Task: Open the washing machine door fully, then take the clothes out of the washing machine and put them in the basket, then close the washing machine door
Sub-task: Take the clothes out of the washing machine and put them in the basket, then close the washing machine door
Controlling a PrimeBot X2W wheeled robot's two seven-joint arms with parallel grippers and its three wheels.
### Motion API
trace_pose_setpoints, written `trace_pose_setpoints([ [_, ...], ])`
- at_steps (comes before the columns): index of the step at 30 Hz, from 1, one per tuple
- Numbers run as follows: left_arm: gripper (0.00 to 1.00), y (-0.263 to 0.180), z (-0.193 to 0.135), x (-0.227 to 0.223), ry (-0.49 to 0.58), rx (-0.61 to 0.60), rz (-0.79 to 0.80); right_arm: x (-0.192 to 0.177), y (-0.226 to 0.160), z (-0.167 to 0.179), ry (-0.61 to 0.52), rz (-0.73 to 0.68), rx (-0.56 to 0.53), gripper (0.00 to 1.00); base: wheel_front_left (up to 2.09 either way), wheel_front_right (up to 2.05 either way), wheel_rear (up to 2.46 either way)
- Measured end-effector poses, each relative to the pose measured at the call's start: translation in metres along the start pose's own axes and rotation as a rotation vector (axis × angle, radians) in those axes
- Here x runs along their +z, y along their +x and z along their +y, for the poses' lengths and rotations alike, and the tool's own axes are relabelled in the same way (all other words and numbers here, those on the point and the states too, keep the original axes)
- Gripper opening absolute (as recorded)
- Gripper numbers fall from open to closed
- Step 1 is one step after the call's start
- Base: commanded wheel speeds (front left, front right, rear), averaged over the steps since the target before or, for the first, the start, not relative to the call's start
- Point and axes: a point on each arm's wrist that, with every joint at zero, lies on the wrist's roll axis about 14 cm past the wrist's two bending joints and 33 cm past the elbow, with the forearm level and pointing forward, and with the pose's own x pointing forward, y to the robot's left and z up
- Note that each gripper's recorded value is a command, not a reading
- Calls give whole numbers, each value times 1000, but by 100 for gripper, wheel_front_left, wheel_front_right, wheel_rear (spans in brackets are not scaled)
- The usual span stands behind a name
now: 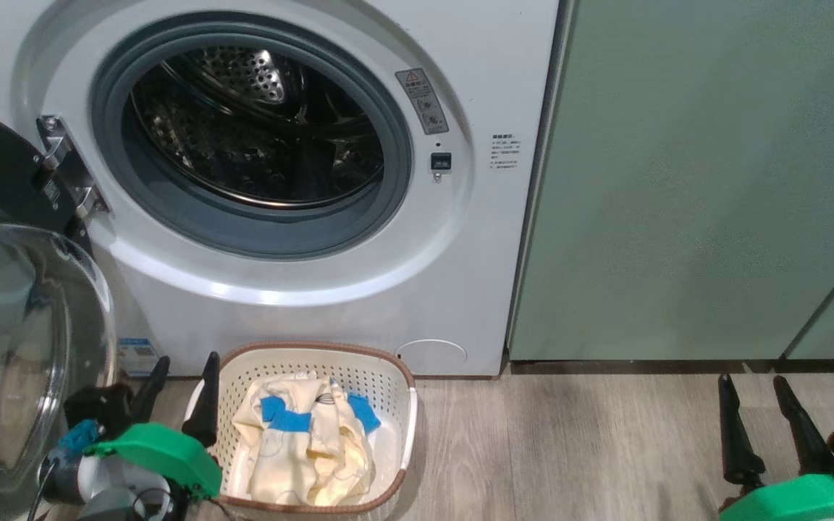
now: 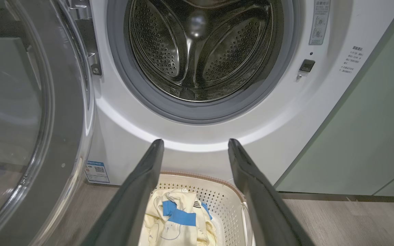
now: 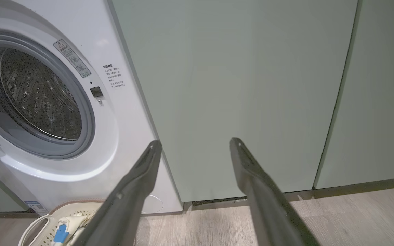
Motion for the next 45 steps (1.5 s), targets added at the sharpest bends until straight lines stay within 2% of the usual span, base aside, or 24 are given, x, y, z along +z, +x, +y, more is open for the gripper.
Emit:
trace_pose_setpoints([
  [17,100,-1,-1,4,1,-3,-12,0,0,1,0,-1,4,100,-12,11,1],
  [35,100,-4,1,5,-11,5,-19,0,2,3,-2,-1,14,100,-165,151,14],
  [45,100,-10,6,0,-11,18,-6,-1,2,5,-3,4,20,100,-68,68,0],
])
